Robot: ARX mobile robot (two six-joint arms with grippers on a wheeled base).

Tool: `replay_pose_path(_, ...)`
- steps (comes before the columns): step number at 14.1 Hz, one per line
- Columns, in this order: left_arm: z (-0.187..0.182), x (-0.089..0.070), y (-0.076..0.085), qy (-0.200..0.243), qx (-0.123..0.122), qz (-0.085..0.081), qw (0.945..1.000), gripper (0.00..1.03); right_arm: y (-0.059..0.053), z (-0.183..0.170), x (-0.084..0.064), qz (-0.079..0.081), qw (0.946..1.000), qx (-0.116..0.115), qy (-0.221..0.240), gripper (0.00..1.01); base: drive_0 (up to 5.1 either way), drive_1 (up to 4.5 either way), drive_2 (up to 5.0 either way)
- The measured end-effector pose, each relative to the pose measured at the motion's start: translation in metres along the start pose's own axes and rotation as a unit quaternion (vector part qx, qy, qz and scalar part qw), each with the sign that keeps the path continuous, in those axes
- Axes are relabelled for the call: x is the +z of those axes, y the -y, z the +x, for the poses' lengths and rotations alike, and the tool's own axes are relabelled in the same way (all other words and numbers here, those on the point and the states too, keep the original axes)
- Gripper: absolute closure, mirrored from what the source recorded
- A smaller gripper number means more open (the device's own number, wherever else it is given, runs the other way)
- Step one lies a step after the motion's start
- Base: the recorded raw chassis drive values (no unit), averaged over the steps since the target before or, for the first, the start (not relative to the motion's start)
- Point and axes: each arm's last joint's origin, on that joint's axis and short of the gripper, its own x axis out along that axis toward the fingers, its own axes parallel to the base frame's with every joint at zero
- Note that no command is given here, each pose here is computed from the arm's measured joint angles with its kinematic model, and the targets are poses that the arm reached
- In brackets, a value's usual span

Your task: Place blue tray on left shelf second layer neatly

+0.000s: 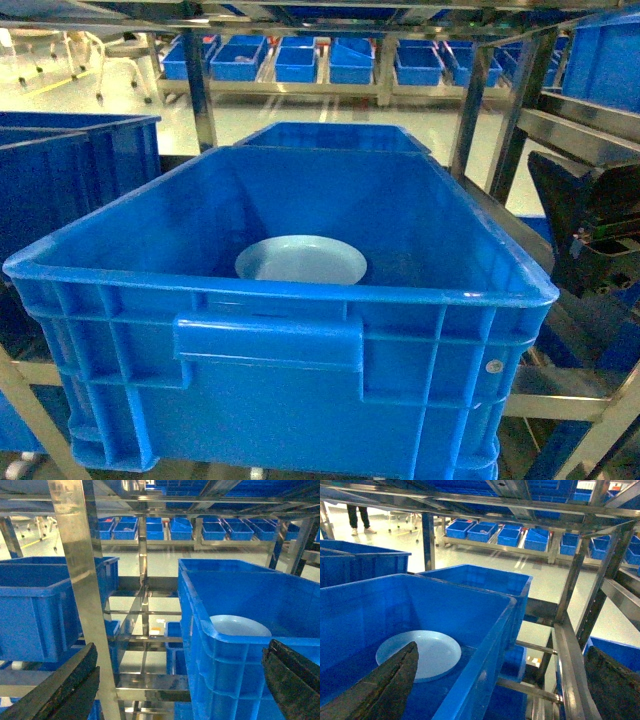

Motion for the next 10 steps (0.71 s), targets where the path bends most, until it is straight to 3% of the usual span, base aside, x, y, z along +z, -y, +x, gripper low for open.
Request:
replay_pose_path(4,0.0,0.0,0.0,0.0,0.0,0.0,1.0,0.05,0.014,-0.033,0.002,-0.002,0.9997,-0.026,0.003,0.03,0.0,0.0,0.0)
replay_pose_path(5,0.0,0.0,0.0,0.0,0.0,0.0,1.0,0.05,0.016,-0.057,-0.002,-0.001,0.9994,-0.036,-0.005,0.03,0.0,0.0,0.0)
replay_pose_path(9,0.0,0.0,0.0,0.0,0.0,0.0,1.0,0.05,0.006,-0.103,-0.004,-0.001,0.9992,-0.039,-0.011,0.03,0.0,0.0,0.0)
replay_pose_path(10,0.0,0.0,0.0,0.0,0.0,0.0,1.0,0.05,0.004,-0.108,0.002,-0.001,0.9991,-0.041,0.002,0.03,0.0,0.0,0.0)
